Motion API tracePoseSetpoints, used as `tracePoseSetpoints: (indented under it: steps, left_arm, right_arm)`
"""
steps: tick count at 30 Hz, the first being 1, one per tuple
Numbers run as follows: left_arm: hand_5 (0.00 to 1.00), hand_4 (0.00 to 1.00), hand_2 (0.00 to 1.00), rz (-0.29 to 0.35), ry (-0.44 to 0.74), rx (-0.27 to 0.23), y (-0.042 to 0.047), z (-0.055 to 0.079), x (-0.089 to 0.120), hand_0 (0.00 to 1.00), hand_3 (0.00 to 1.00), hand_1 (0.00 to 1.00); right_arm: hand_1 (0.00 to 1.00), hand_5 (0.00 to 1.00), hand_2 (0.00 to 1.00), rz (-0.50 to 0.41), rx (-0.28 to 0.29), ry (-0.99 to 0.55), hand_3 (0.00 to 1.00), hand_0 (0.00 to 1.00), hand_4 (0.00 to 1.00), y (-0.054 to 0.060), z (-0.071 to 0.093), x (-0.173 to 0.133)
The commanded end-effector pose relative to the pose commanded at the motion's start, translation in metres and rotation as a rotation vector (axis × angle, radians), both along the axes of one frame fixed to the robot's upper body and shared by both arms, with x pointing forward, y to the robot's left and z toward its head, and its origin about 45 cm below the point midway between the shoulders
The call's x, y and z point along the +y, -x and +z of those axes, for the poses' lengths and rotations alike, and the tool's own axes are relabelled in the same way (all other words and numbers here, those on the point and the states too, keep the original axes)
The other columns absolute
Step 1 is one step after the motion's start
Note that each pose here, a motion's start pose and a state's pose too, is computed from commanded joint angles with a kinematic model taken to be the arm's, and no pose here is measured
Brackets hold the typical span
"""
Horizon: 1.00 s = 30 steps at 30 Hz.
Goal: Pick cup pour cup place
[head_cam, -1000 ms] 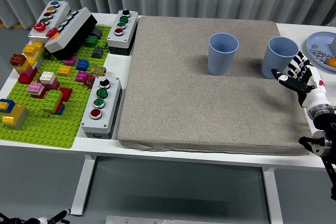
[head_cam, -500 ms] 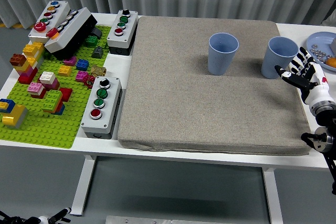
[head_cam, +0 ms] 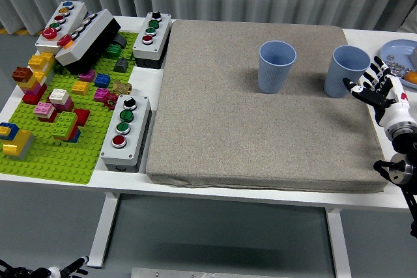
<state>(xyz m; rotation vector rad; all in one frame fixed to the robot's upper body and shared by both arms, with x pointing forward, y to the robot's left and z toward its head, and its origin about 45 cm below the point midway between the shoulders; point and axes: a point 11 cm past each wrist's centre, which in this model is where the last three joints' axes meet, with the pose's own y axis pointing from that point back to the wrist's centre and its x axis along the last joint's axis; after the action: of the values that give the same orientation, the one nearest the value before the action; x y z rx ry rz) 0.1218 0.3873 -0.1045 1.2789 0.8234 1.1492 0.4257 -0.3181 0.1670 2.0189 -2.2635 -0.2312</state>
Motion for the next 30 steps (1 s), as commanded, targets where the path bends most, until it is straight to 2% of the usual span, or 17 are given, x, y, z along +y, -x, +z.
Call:
tracePoseSetpoints:
  steps: [2,10,21,30]
  left_arm:
    - [0.998,0.594,0.89,-0.001,0.0,0.001,0.0,0.0,-0.0001,0.844,0.786,0.857]
    - [0.998,0.594,0.89,-0.006,-0.001,0.002,0.0002,-0.0001,-0.0003,0.844,0.786,0.858]
    - [0.998,0.595,0.89,-0.013,-0.002,-0.005,-0.0045,0.001,-0.0007,0.844,0.786,0.858]
    - [0.998,0.594,0.89,-0.016,-0.002,-0.006,-0.0058,0.0013,-0.001,0.844,0.786,0.858]
  right_arm:
    - [0.932,0.253,0.998,-0.001,0.003,-0.001,0.998,0.998,0.837,-0.0003,-0.001,0.0006]
    - [0.933,0.259,0.998,-0.002,0.011,-0.007,0.998,0.998,0.838,-0.0014,-0.0042,0.0029]
    - [0.933,0.265,0.998,-0.002,0.004,-0.007,0.998,0.998,0.842,-0.0079,0.0004,0.0057]
    - [0.934,0.268,0.998,-0.001,0.007,-0.014,0.998,0.998,0.841,-0.0089,-0.0004,0.0081]
